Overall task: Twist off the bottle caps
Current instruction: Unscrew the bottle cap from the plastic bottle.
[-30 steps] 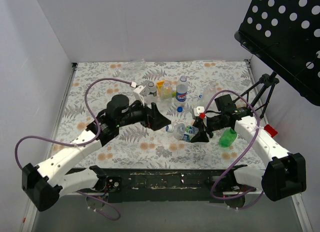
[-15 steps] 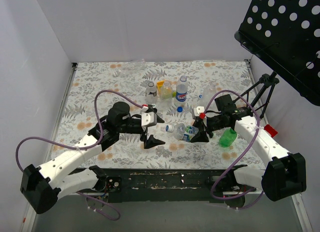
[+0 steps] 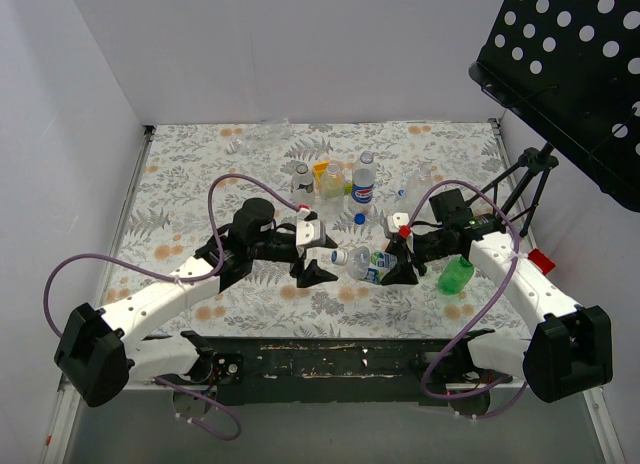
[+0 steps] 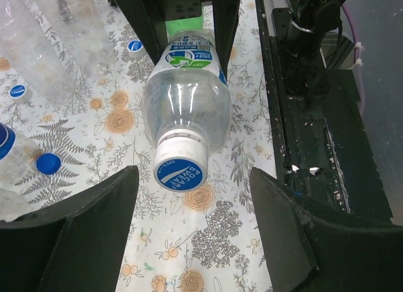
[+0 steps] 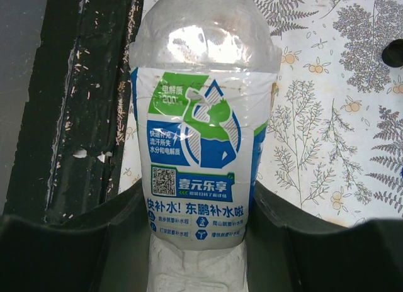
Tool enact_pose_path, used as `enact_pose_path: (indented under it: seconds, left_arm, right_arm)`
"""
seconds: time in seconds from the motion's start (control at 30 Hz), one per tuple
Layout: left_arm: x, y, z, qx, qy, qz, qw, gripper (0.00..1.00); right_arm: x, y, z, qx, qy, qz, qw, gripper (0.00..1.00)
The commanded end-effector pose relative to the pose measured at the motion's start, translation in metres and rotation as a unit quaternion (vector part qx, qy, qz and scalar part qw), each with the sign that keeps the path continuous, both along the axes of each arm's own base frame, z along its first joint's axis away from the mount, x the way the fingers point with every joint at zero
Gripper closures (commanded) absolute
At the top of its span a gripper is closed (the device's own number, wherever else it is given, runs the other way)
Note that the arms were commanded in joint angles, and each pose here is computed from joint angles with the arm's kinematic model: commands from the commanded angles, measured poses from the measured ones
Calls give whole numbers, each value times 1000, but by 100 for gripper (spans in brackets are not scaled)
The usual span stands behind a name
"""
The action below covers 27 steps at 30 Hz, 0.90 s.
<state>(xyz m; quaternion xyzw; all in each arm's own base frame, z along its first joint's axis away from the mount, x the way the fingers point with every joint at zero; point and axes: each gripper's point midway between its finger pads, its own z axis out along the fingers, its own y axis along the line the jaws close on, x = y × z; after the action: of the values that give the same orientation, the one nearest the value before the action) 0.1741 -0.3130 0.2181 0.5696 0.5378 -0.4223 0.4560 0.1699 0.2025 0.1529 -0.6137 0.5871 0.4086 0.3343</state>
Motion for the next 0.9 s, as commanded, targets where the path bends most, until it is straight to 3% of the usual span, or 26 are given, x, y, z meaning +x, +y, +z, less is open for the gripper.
enact_pose_path:
  seconds: [0.0,0.13,0.57,0.8,0.87]
  left_arm:
    - [2,-7,18,-17,-9,-10,1000,33]
    - [4,-9,16,-14,-1,-7,1000,38]
    - [9,-11,30,-41,-17,10,999,39]
    - [9,-10,27,-34,-9,13,999,61]
    - [8,-9,27,-30,-1,15,999,77]
  right_arm:
    - [-5,3,7,20,-1,9,1000,85]
    - [-4,4,8,20,-3,10,1000,85]
    - [-4,3,7,19,0,8,1000,85]
    - [-4,3,8,19,-1,9,1000,85]
    - [-4,3,8,19,-2,9,1000,85]
